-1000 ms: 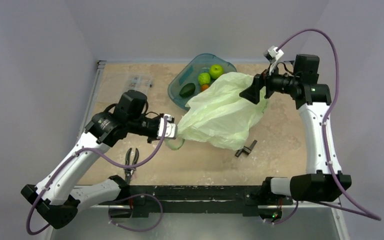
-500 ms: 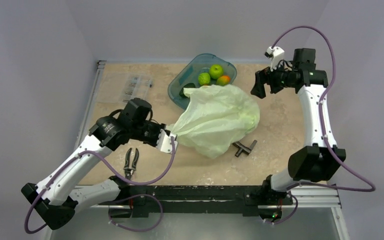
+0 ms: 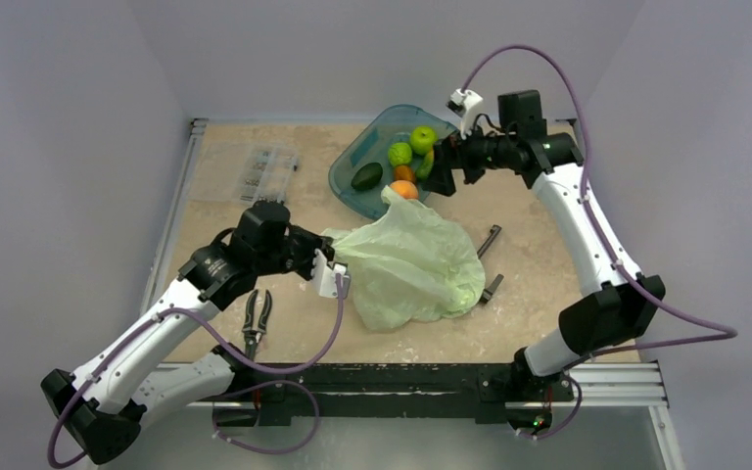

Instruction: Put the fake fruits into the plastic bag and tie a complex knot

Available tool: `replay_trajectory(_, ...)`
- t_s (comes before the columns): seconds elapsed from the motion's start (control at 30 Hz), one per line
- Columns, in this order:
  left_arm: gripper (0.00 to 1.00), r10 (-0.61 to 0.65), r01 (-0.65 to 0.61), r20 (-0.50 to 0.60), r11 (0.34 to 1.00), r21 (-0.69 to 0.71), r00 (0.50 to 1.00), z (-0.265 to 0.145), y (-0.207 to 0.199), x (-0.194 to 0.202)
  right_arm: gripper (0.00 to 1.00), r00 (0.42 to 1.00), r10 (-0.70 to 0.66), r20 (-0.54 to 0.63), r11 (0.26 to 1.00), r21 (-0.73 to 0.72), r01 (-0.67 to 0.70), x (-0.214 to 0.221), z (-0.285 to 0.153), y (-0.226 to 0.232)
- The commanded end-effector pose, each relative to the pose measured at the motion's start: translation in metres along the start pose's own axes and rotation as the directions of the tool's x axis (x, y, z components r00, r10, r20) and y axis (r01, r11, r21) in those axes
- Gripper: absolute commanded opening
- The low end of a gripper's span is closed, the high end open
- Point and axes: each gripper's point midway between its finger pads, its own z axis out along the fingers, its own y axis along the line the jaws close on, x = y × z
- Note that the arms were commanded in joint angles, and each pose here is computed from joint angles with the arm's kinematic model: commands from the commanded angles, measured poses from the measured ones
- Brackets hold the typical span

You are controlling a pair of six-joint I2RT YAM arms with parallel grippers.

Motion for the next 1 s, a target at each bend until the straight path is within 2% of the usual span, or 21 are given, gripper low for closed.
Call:
replay_trajectory(0.0,0.0,0.242,-0.227,0.063,0.956,-0.187,0.968,-0.016,0.055,-0.033,0.99,0.989,0.003,0.145,0.999,-0.046,0.004,-0.064,0.021,0.03)
replay_trajectory(0.13,0.0,0.294,-0.278,0.061,0.942,-0.19,0.954,-0.02,0.061,-0.041,0.99,0.994,-0.027,0.106,0.998,-0.06,0.034,-0.063,0.053,0.054)
replay_trajectory(0.23,0.0,0.314,-0.297,0.056,0.933,-0.205,0.948,-0.021,0.066,-0.044,0.99,0.999,-0.044,0.004,0.998,-0.051,0.044,-0.033,0.08,0.057)
replay_trajectory(0.4,0.0,0.344,-0.326,0.053,0.922,-0.207,0.938,-0.022,0.064,-0.049,0.97,0.988,-0.033,-0.154,0.998,0.048,0.041,0.015,0.111,0.037)
replay_trajectory(0.43,0.0,0.35,-0.334,0.049,0.92,-0.205,0.935,-0.023,0.061,-0.048,0.91,0.983,-0.023,-0.18,0.998,0.048,0.032,0.021,0.111,0.037)
replay_trajectory(0.47,0.0,0.353,-0.337,0.044,0.919,-0.204,0.935,-0.023,0.06,-0.048,0.8,0.98,-0.025,-0.198,0.999,0.025,0.03,0.024,0.111,0.041)
replay_trajectory(0.5,0.0,0.349,-0.335,0.037,0.92,-0.203,0.936,-0.024,0.058,-0.046,0.63,0.977,-0.036,-0.21,0.999,-0.001,0.036,0.026,0.108,0.044)
replay_trajectory(0.53,0.0,0.338,-0.326,0.031,0.924,-0.2,0.941,-0.027,0.055,-0.045,0.38,0.978,-0.047,-0.201,0.999,-0.011,0.045,0.02,0.102,0.046)
replay_trajectory(0.6,0.0,0.28,-0.27,0.03,0.944,-0.189,0.959,-0.032,0.048,-0.042,0.01,0.991,-0.072,-0.112,0.997,-0.046,0.068,-0.009,0.083,0.055)
replay_trajectory(0.67,0.0,0.169,-0.159,0.064,0.976,-0.147,0.983,-0.039,0.032,-0.044,0.0,0.995,-0.066,0.08,0.992,-0.103,0.074,-0.057,0.049,0.07)
replay_trajectory(0.77,0.03,-0.076,0.063,0.192,0.996,0.07,0.978,-0.051,-0.017,-0.065,0.0,0.915,-0.037,0.401,0.972,-0.2,0.127,-0.115,-0.02,0.103)
replay_trajectory(0.8,0.1,-0.136,0.099,0.227,0.981,0.169,0.964,-0.055,-0.037,-0.074,0.0,0.876,-0.05,0.48,0.96,-0.218,0.174,-0.122,-0.039,0.115)
replay_trajectory(0.83,0.23,-0.185,0.115,0.272,0.96,0.256,0.944,-0.061,-0.054,-0.085,0.0,0.842,-0.067,0.535,0.946,-0.233,0.223,-0.123,-0.056,0.129)
replay_trajectory(0.9,0.62,-0.326,0.213,0.317,0.915,0.343,0.891,-0.069,-0.064,-0.105,0.0,0.796,-0.086,0.599,0.932,-0.235,0.277,-0.115,-0.077,0.144)
replay_trajectory(0.93,0.72,-0.409,0.297,0.317,0.89,0.347,0.856,-0.072,-0.056,-0.113,0.0,0.791,-0.085,0.606,0.926,-0.245,0.287,-0.108,-0.08,0.148)
replay_trajectory(0.97,0.77,-0.484,0.381,0.312,0.861,0.337,0.818,-0.076,-0.044,-0.119,0.0,0.79,-0.086,0.607,0.922,-0.251,0.293,-0.1,-0.081,0.151)
